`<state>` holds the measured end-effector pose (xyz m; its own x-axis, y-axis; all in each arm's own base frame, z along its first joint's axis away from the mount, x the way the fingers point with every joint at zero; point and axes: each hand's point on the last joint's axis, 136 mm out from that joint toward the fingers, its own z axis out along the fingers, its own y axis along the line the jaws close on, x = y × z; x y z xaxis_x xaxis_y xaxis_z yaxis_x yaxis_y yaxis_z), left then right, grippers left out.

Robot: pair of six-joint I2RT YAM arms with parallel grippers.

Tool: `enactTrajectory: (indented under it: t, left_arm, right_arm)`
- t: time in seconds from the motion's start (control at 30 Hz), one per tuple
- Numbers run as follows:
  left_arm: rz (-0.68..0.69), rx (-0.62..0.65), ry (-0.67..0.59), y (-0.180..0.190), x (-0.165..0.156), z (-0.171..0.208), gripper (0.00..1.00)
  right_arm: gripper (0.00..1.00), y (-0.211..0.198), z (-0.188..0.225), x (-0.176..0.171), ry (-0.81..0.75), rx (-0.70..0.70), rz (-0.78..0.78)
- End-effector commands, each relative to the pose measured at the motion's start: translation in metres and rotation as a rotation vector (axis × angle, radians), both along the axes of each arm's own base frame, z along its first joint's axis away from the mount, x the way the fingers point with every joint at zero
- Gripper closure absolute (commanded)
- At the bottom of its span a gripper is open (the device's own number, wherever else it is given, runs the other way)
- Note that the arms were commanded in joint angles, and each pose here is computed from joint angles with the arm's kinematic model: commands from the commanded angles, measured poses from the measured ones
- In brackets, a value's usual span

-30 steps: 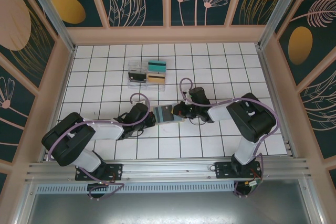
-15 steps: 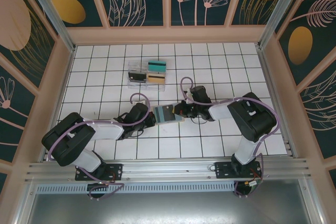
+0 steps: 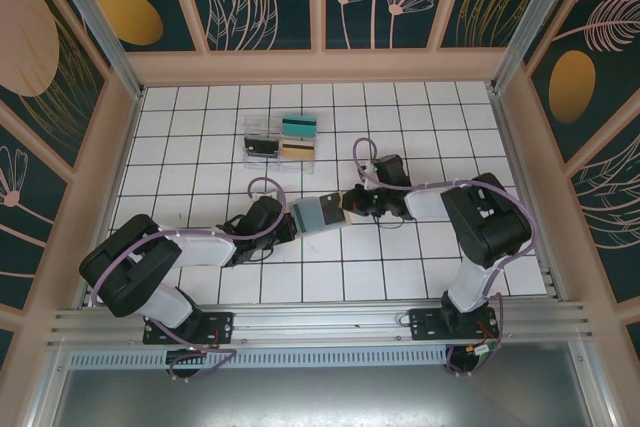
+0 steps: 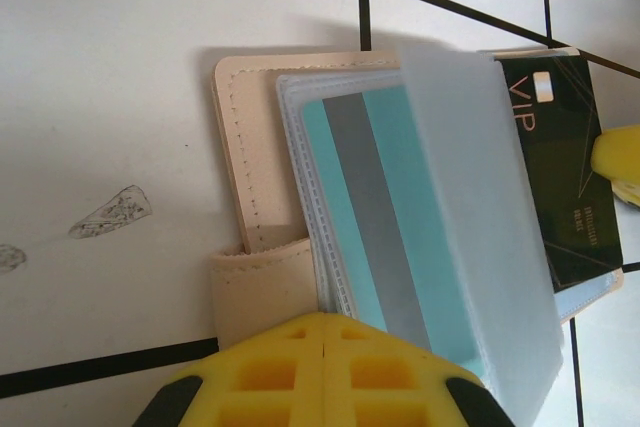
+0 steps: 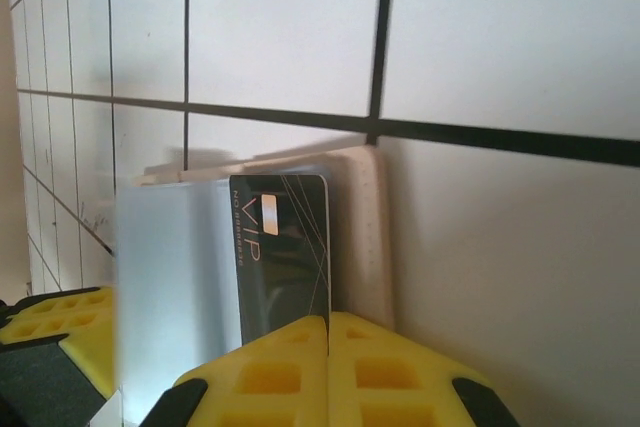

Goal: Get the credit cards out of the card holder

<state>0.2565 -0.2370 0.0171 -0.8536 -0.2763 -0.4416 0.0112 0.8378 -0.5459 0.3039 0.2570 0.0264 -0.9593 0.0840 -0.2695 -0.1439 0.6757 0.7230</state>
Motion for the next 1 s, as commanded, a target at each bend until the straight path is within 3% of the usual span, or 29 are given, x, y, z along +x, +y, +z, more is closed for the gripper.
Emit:
enactTrajectory:
  t: [0.0,0.3,0.37,0.53,0.67,0.97]
  left_arm:
    - [0.010,0.059,0.038,0.011,-0.006,-0.012,1.00]
    - [0.034,0.054,0.006,0.013,0.001,0.005,1.00]
    - [0.046,0.056,-0.017,0.015,0.003,0.015,0.90]
    - [0.087,0.028,-0.107,0.023,0.009,0.053,0.47]
    - [0.146,0.006,-0.195,0.039,0.010,0.087,0.02]
    - [0.329,-0.037,-0.404,0.104,-0.010,0.152,0.01]
  right_arm:
    - [0.95,-0.019,-0.008,-0.003,0.013,-0.029,-0.031]
    - [0.98,-0.024,0.024,-0.004,-0.061,0.030,-0.043]
    - [1.00,-0.023,0.037,-0.003,-0.093,0.045,-0.041]
    - [1.00,-0.021,0.081,0.004,-0.228,0.052,-0.014]
    - [1.00,-0.014,0.115,0.012,-0.359,-0.002,0.028]
    - [1.00,0.057,0.171,0.028,-0.745,-0.205,0.267]
